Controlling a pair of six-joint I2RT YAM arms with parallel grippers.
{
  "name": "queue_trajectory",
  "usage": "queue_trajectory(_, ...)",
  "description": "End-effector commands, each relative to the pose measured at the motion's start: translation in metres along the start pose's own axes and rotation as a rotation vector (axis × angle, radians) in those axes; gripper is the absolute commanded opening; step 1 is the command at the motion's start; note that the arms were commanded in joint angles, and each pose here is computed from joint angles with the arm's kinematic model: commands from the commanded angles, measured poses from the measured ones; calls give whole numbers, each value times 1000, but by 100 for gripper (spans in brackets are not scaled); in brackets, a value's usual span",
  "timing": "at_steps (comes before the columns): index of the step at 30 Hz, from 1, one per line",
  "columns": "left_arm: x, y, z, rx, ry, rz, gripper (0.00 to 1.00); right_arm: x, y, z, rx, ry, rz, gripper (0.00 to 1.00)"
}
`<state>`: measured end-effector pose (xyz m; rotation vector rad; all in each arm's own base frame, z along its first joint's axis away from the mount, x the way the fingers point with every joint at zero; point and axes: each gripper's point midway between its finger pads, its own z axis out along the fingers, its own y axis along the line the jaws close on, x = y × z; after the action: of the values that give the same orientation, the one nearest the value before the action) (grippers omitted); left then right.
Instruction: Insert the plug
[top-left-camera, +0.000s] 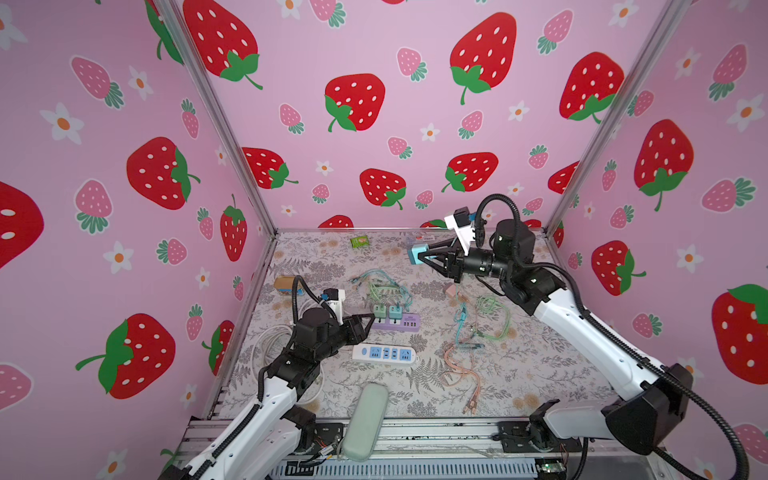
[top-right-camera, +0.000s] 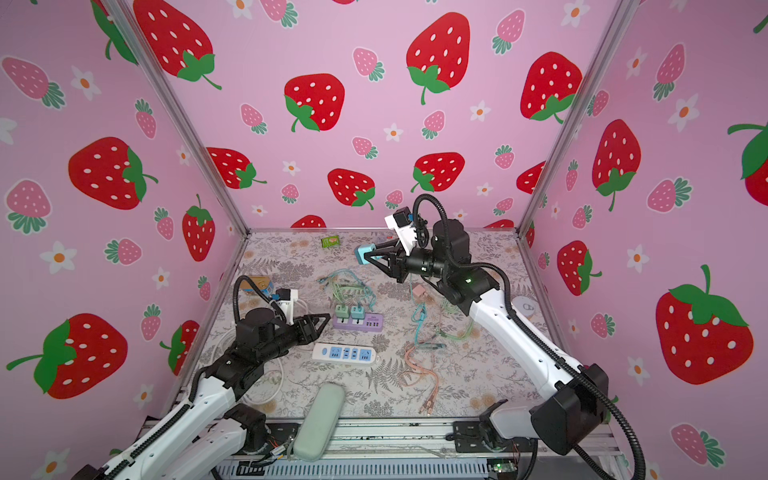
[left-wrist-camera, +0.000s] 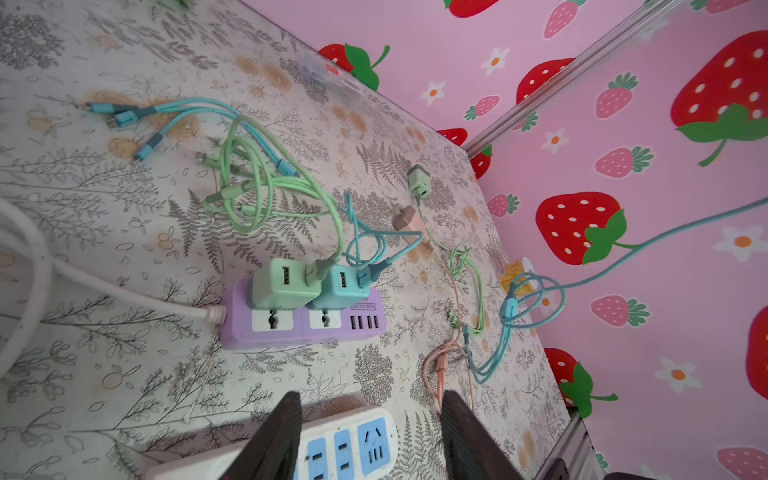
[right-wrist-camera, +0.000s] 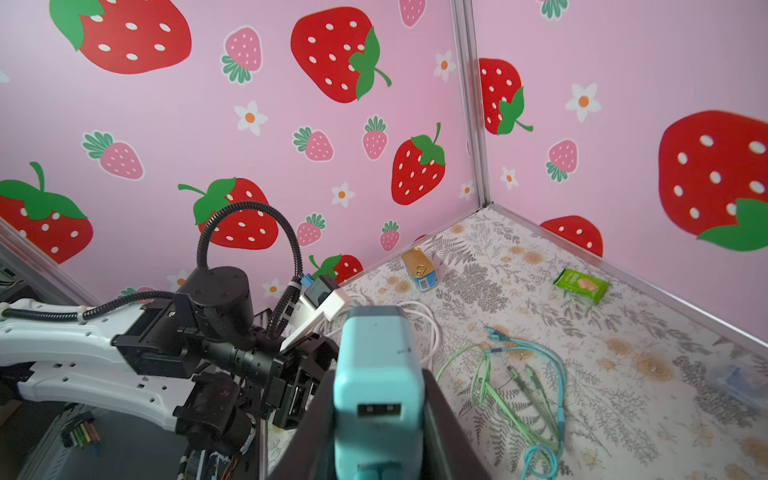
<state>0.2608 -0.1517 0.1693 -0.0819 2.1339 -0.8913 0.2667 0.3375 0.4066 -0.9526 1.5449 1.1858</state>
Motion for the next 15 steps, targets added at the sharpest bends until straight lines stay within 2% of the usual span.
queue_trajectory(1, -6, 6, -6, -65, -5, 7, 58, -14, -8, 1, 28, 10, -68, 15)
queue_trajectory(8, 6, 26, -10, -155, 18, -28, 58, -56, -22, 19, 33, -55, -137, 14)
queue_trajectory(15, 24, 38, -7, -186, 73, -72, 58, -72, -53, 54, 43, -88, -141, 13)
